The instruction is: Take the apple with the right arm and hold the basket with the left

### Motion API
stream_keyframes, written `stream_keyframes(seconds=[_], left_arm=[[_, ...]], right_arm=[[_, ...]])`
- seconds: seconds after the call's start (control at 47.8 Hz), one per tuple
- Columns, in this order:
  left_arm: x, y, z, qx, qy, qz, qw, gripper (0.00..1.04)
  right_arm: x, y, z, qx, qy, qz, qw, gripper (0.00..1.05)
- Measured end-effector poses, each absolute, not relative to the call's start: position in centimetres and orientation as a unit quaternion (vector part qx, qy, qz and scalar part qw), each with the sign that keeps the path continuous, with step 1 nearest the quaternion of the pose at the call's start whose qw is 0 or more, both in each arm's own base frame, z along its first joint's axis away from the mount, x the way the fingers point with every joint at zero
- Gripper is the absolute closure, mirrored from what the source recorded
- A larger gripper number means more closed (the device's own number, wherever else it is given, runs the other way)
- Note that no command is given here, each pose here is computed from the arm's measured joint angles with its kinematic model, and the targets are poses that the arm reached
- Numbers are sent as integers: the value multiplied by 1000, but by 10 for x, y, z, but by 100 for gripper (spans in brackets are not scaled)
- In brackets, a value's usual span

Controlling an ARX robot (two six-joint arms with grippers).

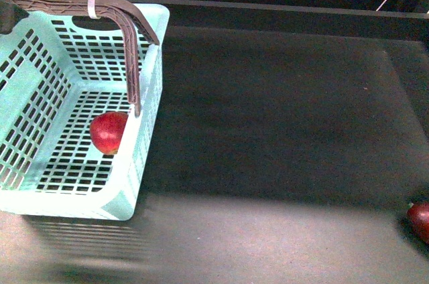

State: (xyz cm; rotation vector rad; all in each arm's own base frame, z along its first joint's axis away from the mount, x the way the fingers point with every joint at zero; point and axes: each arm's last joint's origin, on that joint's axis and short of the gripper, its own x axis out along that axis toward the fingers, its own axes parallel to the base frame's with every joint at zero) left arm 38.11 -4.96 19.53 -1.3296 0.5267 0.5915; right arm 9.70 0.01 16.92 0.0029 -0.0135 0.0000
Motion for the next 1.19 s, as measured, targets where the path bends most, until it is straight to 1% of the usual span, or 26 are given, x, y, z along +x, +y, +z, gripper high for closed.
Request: stream_keyframes(seconds=[0.042,0.084,0.146,0.188,0.293,0.397,0.418,0.439,0.502,0.523,0.544,0.565,0.585,0.627,0.669,0.774,0.795,0.857,0.899,0.92,0.962,0.983,1.192], left_arm=[[377,-50,200,-600,236,267,717,13],[368,-52,206,-598,236,267,718,6],[355,-53,214,-594,236,272,720,8],[344,-53,219,-589,233,275,724,7],[315,-50,235,-573,215,276,741,7],[289,-48,254,-561,182,272,761,7],[284,-48,256,-546,179,244,781,9],[283,-48,257,-543,175,224,790,11],[274,-46,255,-496,131,100,852,21],[272,-46,254,-480,122,83,865,23],[268,-45,252,-433,102,55,894,27],[264,-43,249,-407,83,36,909,30],[257,-41,244,-333,58,12,941,36],[248,-37,239,-255,29,0,967,43],[240,-33,234,-185,10,-2,983,50],[223,-25,224,-76,-1,-1,997,68],[222,-24,222,-70,-1,-1,998,70],[213,-21,215,-44,3,-2,999,81],[209,-20,211,-33,4,-3,999,86],[206,-19,209,-29,5,-2,1000,90],[199,-17,204,-19,6,-3,1000,100],[197,-16,204,-19,5,-3,1000,102],[174,-3,191,-8,3,-6,1000,101]], right_arm=[[97,0,169,2,-7,0,1000,9],[97,0,169,2,-7,0,1000,9],[97,0,169,1,-7,0,1000,9],[97,0,169,2,-7,0,1000,9],[97,0,169,1,-7,0,1000,9],[97,0,169,2,-7,0,1000,9],[97,0,169,1,-7,0,1000,9],[97,0,169,2,-7,0,1000,9],[97,0,169,2,-7,0,1000,9],[97,0,169,2,-7,0,1000,9],[97,0,169,2,-7,0,1000,9],[97,0,169,1,-7,0,1000,9],[97,0,169,2,-7,-1,1000,9],[97,0,169,1,-7,0,1000,9],[97,0,169,1,-7,-1,1000,9],[97,0,169,2,-7,0,1000,9],[97,0,169,2,-7,0,1000,9],[97,0,169,2,-7,0,1000,9],[97,0,169,2,-7,0,1000,9],[97,0,169,2,-7,0,1000,9],[97,0,169,1,-7,0,1000,9],[97,0,169,2,-7,-1,1000,9],[97,0,169,1,-7,0,1000,9]])
